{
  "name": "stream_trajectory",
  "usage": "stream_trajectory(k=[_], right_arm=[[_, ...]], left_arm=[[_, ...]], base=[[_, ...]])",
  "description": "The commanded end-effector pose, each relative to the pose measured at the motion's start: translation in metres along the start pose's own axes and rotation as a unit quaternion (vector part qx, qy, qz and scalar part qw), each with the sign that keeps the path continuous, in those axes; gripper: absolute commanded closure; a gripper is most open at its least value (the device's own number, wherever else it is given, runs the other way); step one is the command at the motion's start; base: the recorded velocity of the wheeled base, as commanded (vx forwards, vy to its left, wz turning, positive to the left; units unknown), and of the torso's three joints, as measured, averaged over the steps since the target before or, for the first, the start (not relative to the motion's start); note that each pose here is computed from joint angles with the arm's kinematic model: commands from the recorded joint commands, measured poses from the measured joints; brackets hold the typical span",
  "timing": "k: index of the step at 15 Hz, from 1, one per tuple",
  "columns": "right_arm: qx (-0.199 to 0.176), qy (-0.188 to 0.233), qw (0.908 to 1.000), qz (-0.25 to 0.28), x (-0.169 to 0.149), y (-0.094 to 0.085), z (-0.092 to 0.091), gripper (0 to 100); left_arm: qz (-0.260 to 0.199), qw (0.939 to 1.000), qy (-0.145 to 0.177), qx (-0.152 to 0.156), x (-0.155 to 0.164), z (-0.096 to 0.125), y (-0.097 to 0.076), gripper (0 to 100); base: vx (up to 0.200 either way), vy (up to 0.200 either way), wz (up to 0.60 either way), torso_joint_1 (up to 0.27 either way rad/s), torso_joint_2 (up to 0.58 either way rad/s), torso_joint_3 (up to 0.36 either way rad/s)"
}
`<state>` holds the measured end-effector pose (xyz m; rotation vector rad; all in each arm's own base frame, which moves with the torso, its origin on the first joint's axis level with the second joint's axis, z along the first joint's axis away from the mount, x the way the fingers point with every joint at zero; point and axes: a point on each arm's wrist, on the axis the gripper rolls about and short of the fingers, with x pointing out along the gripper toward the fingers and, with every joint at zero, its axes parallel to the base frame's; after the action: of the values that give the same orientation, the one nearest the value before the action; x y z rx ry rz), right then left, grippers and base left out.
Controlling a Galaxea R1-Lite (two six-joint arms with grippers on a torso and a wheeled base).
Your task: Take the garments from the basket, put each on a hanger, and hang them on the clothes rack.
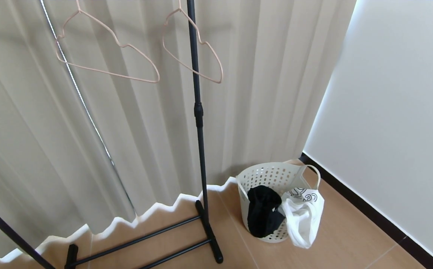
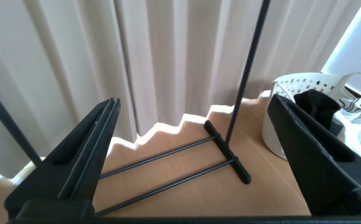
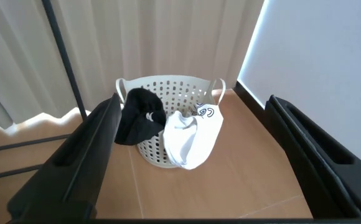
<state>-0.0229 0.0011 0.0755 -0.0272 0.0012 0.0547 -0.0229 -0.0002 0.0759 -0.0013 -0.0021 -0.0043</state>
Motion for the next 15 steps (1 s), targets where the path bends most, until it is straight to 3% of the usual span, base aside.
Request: stream_trajectory(k=[1,10,15], right_arm=[[0.0,0.001,1.0,0.0,0.0002,0.0,-0.0001,0],[0.001,0.001,1.0,-0.001,0.0002,0.0,-0.0001,0],[0.002,0.0,1.0,-0.001,0.0,0.0,0.0003,0]], left_arm=[[0.0,1.0,0.0,-0.001,0.0,0.0,0.0001,0],[0.002,1.0,0.0,-0.005,0.0,0.0,0.0002,0],[0.002,1.0,0.0,-0.007,0.0,0.0,0.0002,0]], base=[[0.2,0.0,0.0,-0.002,0.0,0.002],[0.022,0.0,0.0,0.0,0.0,0.001],[0.0,0.0,0.0,0.001,0.0,-0.146]])
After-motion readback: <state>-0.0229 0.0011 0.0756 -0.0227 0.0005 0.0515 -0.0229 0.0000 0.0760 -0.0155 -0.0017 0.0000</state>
